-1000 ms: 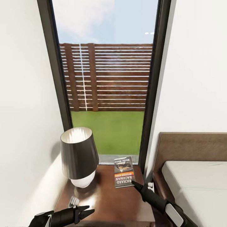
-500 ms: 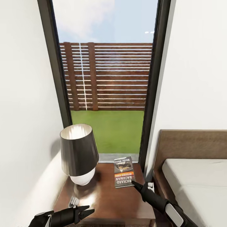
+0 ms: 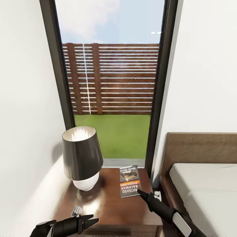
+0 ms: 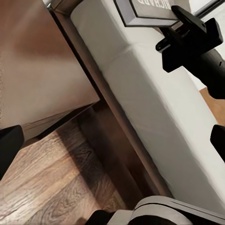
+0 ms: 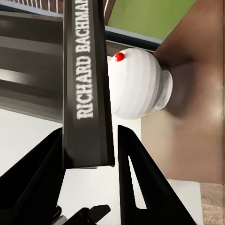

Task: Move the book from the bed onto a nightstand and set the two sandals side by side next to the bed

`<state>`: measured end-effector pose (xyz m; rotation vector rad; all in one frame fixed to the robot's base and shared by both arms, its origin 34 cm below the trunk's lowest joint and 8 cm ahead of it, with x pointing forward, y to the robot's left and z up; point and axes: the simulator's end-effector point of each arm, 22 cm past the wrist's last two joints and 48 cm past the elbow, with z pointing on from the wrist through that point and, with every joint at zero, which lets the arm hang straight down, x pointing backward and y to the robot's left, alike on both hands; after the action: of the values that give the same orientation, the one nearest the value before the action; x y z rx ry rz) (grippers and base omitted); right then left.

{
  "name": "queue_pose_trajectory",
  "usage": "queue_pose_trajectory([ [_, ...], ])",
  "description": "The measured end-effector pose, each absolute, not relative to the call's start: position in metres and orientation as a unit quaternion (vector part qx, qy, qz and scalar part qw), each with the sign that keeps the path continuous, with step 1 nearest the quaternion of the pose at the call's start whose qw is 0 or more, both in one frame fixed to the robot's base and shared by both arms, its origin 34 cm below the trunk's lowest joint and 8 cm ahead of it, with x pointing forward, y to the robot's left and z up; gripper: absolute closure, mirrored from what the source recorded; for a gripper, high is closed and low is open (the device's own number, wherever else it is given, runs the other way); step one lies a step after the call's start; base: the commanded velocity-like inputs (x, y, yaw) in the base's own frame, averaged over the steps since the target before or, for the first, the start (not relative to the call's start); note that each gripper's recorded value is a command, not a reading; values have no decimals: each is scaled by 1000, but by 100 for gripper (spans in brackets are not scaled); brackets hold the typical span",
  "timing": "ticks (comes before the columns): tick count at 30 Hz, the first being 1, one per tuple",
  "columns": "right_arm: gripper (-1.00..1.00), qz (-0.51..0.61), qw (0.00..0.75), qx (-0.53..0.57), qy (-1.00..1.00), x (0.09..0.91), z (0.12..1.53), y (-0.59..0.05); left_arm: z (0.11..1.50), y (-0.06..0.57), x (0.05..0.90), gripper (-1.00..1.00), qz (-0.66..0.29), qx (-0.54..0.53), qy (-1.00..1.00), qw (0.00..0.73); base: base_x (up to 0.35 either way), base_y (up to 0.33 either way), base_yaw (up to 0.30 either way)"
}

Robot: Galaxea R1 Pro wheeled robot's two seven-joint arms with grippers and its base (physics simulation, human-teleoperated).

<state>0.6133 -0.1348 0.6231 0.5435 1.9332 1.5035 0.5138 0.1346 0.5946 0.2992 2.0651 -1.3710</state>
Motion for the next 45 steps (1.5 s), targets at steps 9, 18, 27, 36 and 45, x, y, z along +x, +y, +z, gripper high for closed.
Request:
queue_pose_trajectory([
  [9,100,569,311,206,733,610,605,-135,576,135,511,-100,-521,114,784,317,0,0,0],
  [18,100,572,312,206,730,607,588,-136,557,135,507,-100,-521,113,785,317,0,0,0],
  [27,100,572,312,205,730,603,569,-135,538,135,504,-100,-521,113,784,317,0,0,0],
  [36,100,572,312,205,731,599,549,-135,519,135,499,-100,-521,113,784,317,0,0,0],
  [45,100,572,312,205,730,595,530,-135,500,135,495,-100,-521,114,784,317,0,0,0],
])
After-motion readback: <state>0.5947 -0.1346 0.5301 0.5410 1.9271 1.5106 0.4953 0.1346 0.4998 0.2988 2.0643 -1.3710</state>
